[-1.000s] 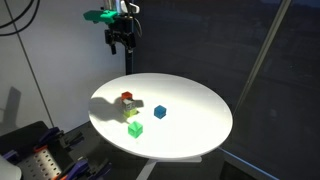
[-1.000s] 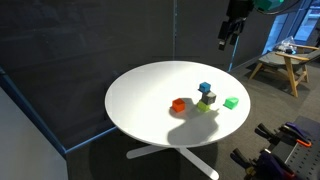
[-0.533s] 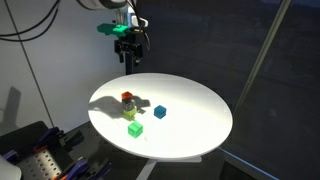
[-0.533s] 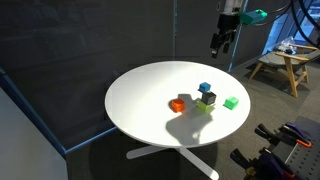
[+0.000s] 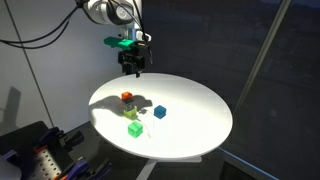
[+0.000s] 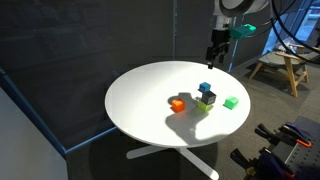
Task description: Put the gray block on the table
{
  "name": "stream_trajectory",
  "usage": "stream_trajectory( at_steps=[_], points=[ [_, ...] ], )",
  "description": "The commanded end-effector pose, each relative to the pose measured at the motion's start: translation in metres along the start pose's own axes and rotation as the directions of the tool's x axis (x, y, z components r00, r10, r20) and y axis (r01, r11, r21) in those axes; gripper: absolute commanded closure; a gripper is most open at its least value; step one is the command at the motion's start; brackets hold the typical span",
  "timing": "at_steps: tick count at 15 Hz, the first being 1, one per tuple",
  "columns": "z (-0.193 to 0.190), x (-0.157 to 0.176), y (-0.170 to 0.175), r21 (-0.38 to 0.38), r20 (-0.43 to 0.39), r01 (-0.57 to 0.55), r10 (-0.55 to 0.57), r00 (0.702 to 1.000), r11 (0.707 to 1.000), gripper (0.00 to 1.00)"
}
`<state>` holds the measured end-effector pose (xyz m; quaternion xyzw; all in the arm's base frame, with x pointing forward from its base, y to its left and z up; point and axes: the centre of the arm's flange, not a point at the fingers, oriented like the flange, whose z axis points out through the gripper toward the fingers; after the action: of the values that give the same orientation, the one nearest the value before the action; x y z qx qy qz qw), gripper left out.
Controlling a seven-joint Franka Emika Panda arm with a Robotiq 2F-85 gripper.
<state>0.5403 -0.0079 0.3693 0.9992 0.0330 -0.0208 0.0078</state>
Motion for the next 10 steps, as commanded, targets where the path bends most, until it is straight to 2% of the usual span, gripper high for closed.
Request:
stream_trajectory(
  at_steps=[1, 6, 10],
  points=[
    [0.013, 0.006, 0.009, 0.01, 0.024, -0.008, 0.008, 1.0, 1.0, 0.0],
    [0.038, 0.002, 0.013, -0.003, 0.039, -0.088, 0.088, 0.995, 0.996, 0.0],
    [0.054, 0.001, 0.003, -0.015, 0.031, -0.163, 0.163, 0.986, 0.987, 0.0]
  ],
)
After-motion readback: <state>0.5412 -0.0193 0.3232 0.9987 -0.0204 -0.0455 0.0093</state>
